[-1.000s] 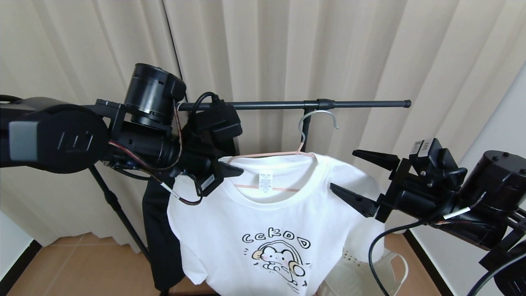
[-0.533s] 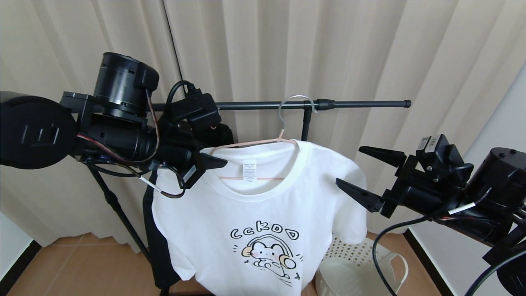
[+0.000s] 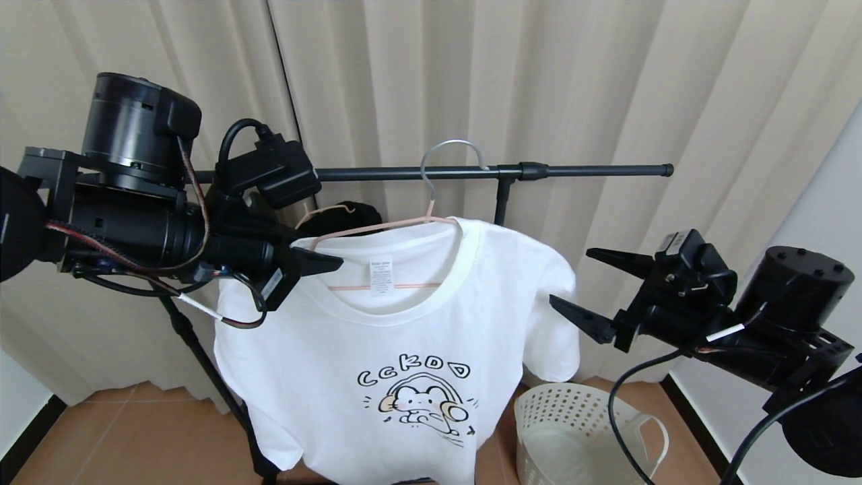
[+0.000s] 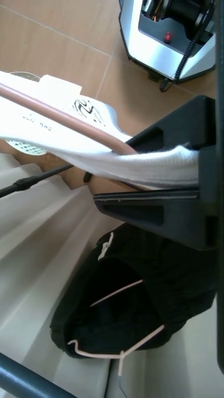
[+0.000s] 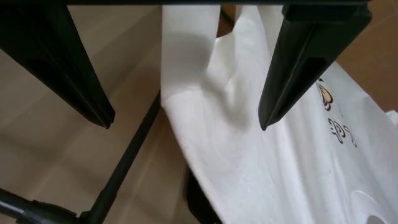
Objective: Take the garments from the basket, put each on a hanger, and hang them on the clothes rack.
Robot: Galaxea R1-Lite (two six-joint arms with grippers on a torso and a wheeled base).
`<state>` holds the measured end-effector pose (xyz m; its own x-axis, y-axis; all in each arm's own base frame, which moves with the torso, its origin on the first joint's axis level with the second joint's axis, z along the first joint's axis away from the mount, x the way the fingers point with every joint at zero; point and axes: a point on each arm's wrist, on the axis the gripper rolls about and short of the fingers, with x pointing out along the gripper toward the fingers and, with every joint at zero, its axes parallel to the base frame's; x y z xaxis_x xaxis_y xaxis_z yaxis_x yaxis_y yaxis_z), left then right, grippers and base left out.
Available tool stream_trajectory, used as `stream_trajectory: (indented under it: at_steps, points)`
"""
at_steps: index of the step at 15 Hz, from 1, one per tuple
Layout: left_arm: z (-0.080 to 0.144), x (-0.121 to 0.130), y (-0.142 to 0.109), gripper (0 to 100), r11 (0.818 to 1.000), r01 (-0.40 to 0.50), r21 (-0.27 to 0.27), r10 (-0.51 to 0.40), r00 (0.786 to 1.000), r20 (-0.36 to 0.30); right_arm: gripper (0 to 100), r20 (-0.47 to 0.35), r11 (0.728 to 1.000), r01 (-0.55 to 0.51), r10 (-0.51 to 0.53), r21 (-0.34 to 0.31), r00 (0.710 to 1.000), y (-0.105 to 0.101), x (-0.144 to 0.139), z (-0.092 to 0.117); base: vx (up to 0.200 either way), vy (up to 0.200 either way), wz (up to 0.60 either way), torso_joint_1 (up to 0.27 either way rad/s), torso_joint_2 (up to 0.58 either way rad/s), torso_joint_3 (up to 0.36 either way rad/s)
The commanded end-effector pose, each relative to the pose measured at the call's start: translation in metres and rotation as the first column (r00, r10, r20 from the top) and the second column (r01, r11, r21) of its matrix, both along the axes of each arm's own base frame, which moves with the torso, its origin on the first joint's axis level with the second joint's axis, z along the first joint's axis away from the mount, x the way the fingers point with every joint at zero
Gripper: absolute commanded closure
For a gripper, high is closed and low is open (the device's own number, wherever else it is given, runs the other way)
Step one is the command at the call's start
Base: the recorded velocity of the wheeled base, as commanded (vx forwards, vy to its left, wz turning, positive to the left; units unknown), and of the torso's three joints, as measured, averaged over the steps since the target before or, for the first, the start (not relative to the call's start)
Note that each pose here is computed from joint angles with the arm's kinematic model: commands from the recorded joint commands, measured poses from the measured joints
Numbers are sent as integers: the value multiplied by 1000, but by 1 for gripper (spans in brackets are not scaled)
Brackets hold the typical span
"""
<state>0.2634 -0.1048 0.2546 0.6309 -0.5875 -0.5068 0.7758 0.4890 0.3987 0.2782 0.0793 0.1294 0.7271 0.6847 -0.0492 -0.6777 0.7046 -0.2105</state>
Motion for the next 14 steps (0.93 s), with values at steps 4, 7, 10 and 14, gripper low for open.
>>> stream_trajectory:
  at_steps: [4,7,10,14]
  points:
    - [7,-13,8,100,1000,-12,-9,12,1000,24,0,-68,999,14,-16,-35,998,-1,16,-27,0,0,0,0,0,0]
    - [7,-13,8,100,1000,-12,-9,12,1000,23,0,-72,998,11,-15,-54,997,0,22,-34,0,0,0,0,0,0]
    - [5,-14,8,100,1000,-12,-7,12,1000,19,100,-77,998,11,-15,-55,997,1,24,-37,0,0,0,0,0,0]
    - [5,-17,10,100,1000,-18,-11,18,1000,14,100,-58,998,30,-33,-50,998,-3,27,-32,0,0,0,0,0,0]
